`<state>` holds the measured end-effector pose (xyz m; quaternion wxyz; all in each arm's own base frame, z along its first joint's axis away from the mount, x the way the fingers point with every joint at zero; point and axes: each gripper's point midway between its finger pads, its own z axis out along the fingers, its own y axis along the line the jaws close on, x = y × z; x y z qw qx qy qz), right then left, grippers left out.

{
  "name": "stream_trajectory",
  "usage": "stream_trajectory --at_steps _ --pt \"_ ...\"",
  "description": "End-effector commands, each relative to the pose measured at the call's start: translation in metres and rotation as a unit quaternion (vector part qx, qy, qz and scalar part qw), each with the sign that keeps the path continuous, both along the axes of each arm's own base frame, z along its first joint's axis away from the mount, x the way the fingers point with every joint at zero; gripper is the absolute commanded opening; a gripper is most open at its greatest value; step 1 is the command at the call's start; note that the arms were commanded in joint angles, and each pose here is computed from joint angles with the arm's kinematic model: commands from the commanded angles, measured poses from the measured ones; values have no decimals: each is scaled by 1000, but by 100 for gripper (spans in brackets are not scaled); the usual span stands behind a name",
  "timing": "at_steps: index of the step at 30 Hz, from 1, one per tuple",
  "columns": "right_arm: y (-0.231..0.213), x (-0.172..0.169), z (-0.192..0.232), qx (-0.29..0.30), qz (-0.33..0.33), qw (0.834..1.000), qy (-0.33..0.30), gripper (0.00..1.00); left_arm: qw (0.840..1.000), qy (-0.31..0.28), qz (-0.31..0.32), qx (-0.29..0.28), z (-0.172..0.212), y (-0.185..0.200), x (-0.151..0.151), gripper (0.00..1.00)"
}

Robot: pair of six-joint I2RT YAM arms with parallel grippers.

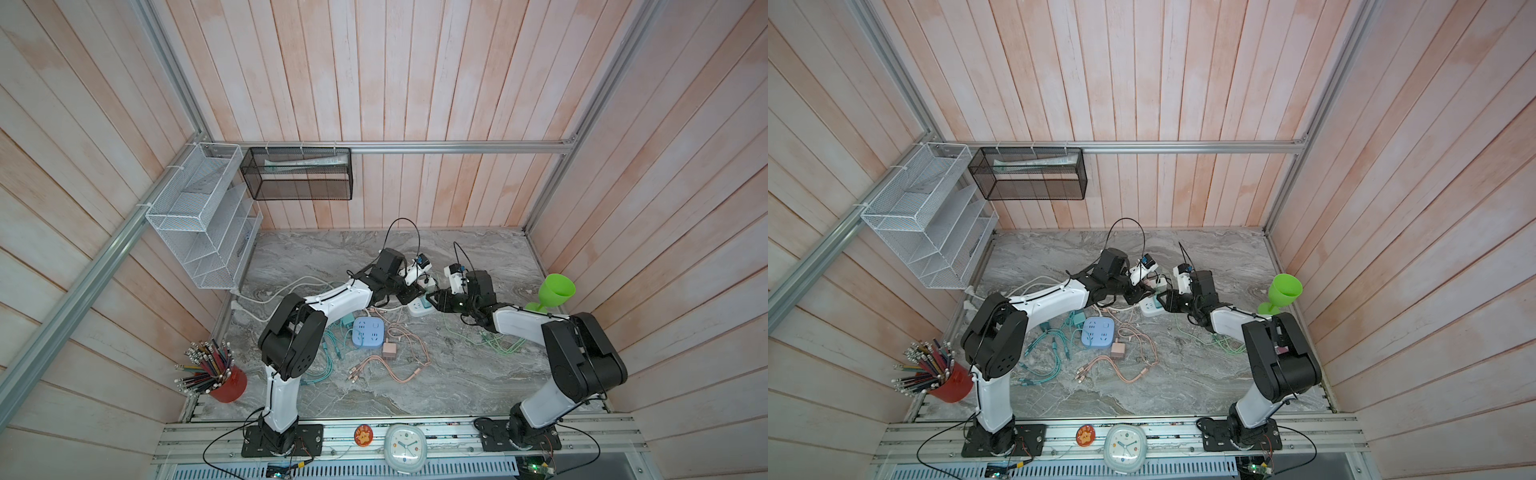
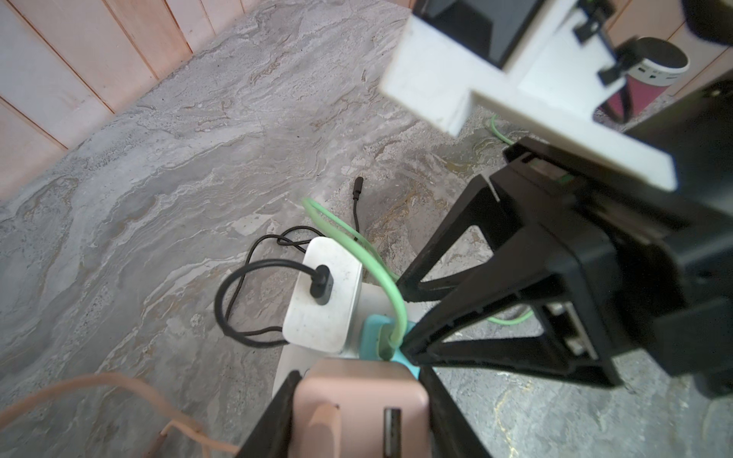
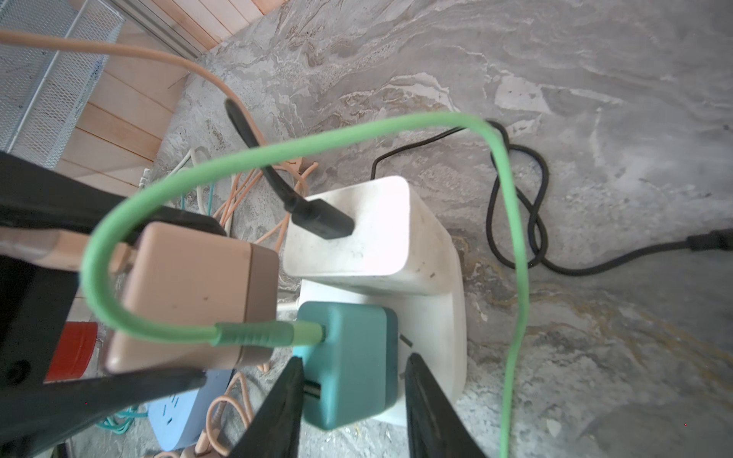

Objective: Pull the plug off the socket
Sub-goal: 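Pull the pink plug out with the left gripper while the right holds the strip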

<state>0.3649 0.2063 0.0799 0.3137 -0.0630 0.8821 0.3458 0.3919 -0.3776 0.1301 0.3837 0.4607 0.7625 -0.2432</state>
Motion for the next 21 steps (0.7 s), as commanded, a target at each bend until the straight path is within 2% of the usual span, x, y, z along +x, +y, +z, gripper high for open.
stream_trajectory --at_steps 1,6,13,21 --pt "-18 -64 -74 -65 4 985 161 40 999 -20 22 -27 23 9 6 17" --pt "-16 -58 -63 -61 2 988 141 41 997 -14 41 -61 39 22 6 17" --pt "-19 -59 -61 -61 -2 988 139 41 996 8 58 -65 34 33 10 17" --pt "-22 -56 -46 -61 -14 992 109 45 985 41 153 -67 17 71 35 17"
